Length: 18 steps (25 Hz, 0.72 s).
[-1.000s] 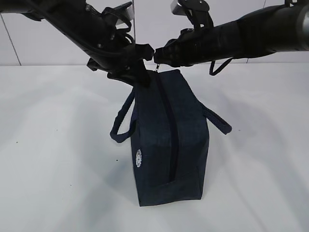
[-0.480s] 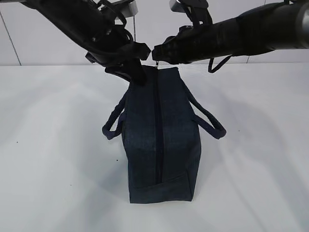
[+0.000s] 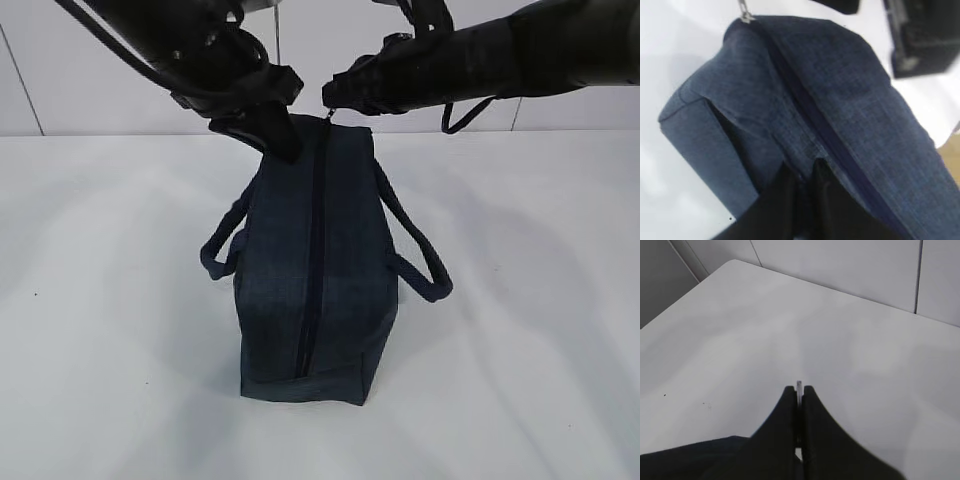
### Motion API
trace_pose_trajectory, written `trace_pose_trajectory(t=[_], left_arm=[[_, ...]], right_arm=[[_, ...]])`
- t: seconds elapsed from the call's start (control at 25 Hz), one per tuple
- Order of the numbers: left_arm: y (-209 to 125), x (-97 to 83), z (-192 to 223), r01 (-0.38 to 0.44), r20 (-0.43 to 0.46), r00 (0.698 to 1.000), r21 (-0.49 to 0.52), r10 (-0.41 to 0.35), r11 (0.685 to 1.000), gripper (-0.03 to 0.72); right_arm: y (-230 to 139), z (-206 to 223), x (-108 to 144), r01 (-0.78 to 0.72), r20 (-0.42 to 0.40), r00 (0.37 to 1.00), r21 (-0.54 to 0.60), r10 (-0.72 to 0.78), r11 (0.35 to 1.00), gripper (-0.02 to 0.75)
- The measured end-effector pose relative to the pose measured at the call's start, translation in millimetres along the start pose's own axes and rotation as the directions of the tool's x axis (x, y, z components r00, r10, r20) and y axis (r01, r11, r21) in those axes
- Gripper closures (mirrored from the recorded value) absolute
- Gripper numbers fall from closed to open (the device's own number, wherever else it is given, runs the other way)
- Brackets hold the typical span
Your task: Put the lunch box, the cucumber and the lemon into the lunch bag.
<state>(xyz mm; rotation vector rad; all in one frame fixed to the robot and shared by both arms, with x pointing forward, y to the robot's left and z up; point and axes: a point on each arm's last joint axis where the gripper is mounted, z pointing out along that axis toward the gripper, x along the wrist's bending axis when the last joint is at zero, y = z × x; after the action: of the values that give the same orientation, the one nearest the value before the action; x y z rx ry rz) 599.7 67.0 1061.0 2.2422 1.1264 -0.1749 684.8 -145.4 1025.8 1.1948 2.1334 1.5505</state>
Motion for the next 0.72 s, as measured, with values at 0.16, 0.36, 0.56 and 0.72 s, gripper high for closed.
trace_pose_trajectory(t=[0.16, 0.36, 0.56, 0.72], left_arm=[[-2, -7.5, -11, -0.027, 0.024, 0.999, 0.009, 0.026, 1.0, 0.669], [-5, -19.5, -23, -0.06, 0.046, 0.997, 0.025, 0.059, 0.998, 0.669], [-7, -33.3, -31, -0.094, 0.063, 0.994, 0.03, 0.092, 0.995, 0.669], [-7, -38.6, -42, -0.109, 0.059, 0.992, 0.011, 0.108, 0.994, 0.669]], right_arm=[[1, -1, -1, -0.003, -0.002, 1.0, -0.002, 0.003, 1.0, 0.738], [1, -1, -2, -0.005, -0.003, 1.0, -0.002, 0.005, 1.0, 0.738], [1, -2, -2, -0.005, 0.001, 1.0, -0.003, 0.005, 1.0, 0.738], [3, -3, -2, -0.004, 0.005, 1.0, -0.009, 0.004, 1.0, 0.738]])
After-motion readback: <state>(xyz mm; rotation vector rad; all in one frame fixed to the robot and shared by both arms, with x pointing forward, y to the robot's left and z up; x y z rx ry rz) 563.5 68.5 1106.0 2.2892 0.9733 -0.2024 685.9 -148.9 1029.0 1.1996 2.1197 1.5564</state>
